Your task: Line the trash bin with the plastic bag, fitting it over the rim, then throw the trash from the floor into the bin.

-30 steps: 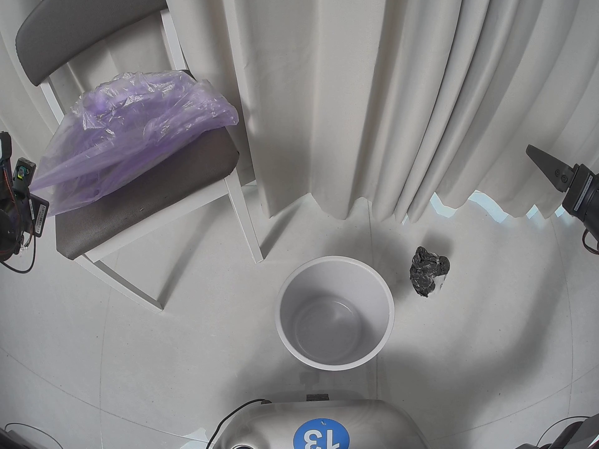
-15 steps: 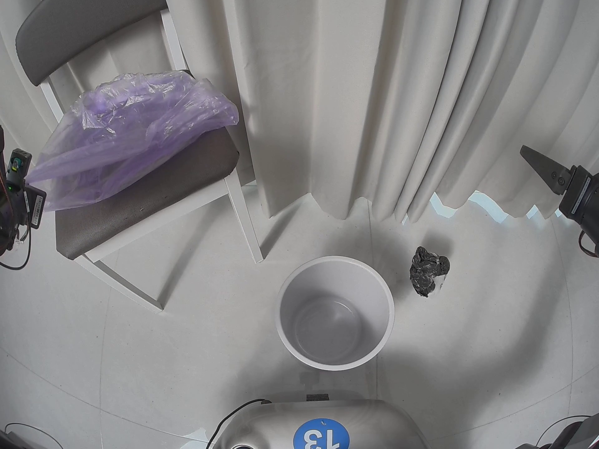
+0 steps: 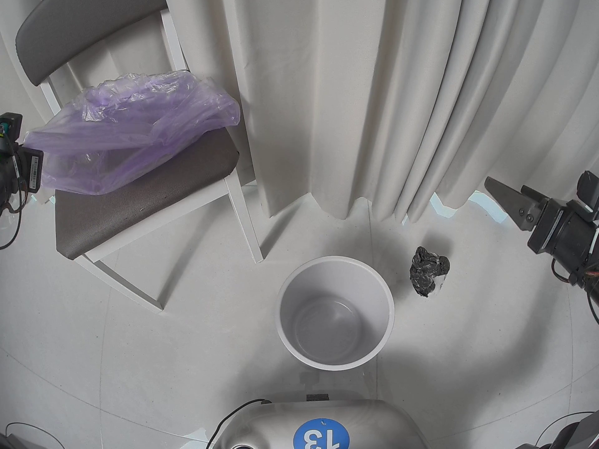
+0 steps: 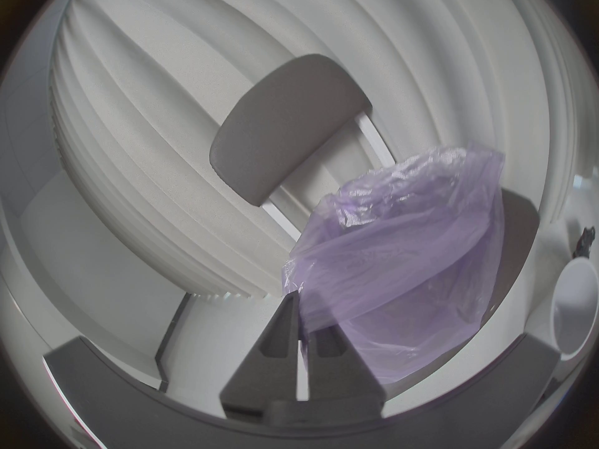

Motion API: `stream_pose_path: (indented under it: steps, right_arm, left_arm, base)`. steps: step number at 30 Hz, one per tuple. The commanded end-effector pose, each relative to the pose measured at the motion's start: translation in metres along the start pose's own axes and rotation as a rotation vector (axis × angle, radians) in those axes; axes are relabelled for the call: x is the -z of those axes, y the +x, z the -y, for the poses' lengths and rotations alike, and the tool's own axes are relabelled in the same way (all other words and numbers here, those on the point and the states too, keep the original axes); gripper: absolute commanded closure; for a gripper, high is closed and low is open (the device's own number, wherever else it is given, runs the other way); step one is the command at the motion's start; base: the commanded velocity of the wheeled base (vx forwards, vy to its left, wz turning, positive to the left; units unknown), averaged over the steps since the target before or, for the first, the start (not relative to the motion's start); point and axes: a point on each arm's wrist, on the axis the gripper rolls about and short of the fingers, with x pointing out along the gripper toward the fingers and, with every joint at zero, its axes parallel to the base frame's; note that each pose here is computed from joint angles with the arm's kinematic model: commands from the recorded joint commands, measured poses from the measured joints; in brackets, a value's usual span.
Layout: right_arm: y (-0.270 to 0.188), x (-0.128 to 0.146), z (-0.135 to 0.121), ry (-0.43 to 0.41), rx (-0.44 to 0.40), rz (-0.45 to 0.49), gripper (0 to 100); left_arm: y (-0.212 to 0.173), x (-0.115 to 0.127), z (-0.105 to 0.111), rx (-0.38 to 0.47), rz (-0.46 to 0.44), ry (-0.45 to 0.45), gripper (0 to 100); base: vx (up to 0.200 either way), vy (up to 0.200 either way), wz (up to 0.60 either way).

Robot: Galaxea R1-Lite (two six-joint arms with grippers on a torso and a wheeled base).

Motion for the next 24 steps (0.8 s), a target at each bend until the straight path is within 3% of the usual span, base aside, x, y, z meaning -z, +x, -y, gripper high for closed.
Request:
stream_pose_path:
  steps: [1, 10, 16, 24]
  right_arm:
    - [0.003, 0.007, -0.003, -0.004, -0.019, -0.026, 0]
    - [-0.004, 0.021, -0.011, -0.017, -0.074, -0.082, 0]
    - [-0.008, 0.029, -0.019, -0.035, -0.121, -0.112, 0]
    - [-0.01, 0.038, -0.025, -0.044, -0.153, -0.152, 0]
  left_arm:
    - [-0.011, -0.009, -0.001, 0.023, 0.047, -0.054, 100]
    - [-0.024, -0.024, 0.003, 0.099, 0.115, -0.186, 100]
    - [-0.039, -0.032, 0.003, 0.196, 0.158, -0.322, 100]
    - [-0.052, -0.056, -0.005, 0.248, 0.216, -0.385, 100]
  base:
    - [0.0, 0.0, 0.0]
    - [0.0, 0.0, 0.0]
    - [0.0, 0.0, 0.0]
    - [0.0, 0.0, 0.0]
